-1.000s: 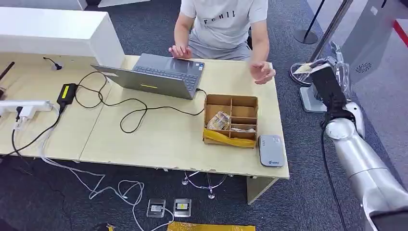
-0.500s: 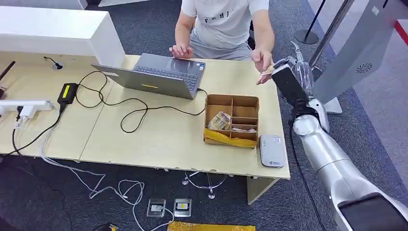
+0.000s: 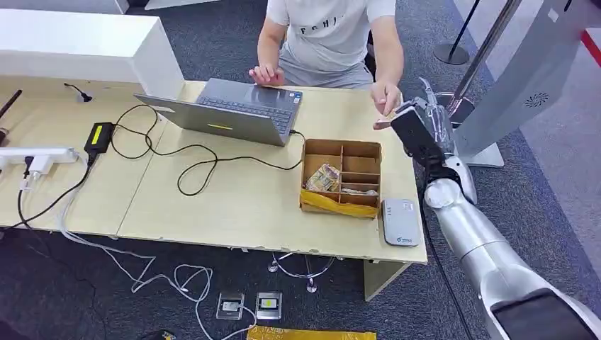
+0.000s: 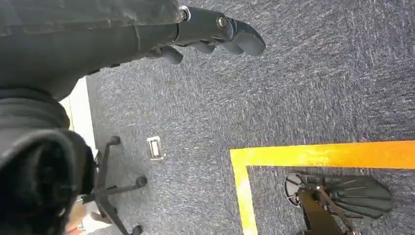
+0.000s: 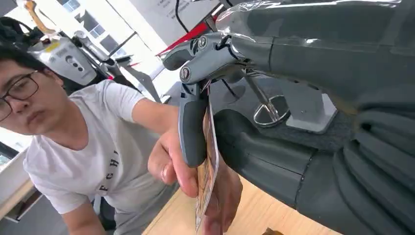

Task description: Pass the card to the sensor for recognition and then transmit it.

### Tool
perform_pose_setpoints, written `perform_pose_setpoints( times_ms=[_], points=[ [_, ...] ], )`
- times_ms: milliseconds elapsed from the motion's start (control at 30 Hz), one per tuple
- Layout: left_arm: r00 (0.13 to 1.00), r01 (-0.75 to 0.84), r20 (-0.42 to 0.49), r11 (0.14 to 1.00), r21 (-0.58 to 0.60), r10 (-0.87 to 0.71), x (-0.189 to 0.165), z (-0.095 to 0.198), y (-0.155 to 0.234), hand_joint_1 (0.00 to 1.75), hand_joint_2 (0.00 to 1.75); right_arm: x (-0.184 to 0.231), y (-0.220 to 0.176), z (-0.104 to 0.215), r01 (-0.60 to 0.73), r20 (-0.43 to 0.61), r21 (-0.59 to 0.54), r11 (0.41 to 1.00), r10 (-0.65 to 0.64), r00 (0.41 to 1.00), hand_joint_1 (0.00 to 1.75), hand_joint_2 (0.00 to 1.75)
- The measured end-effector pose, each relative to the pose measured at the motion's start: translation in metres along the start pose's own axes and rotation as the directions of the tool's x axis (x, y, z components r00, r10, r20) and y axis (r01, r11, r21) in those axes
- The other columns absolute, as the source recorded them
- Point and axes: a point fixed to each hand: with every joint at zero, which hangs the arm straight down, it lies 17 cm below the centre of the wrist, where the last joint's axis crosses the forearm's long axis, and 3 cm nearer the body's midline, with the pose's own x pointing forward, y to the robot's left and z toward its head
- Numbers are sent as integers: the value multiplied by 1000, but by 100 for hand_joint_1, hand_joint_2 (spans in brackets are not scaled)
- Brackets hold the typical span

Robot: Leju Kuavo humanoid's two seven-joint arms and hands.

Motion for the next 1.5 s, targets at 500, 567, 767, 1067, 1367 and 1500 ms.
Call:
perform_pose_setpoints(
  times_ms=[500,567,767,1067,1367,1500],
  points=[
    [1000,19,5,1000,-6,-19,0,0,-2,0,0,-28,12,23,-51,-66,36,998,53,996,0,175],
    [1000,21,3,1000,-8,-21,-1,0,-2,0,0,-30,11,26,-59,-70,37,998,62,996,0,175],
    [1000,24,-5,1000,-11,-24,-3,1,-2,0,0,-33,7,34,-78,-79,38,996,81,994,0,175],
    [1000,11,-15,1000,-2,-11,-7,0,3,0,0,-49,-12,67,-112,-129,47,993,117,985,0,175],
    [999,-12,-39,1000,10,12,-12,0,5,0,0,-39,-33,99,-421,-38,35,906,422,906,0,175],
    [999,-22,-42,1000,13,22,-11,0,4,0,0,-32,-26,109,-450,-19,48,892,451,892,0,175]
  ],
)
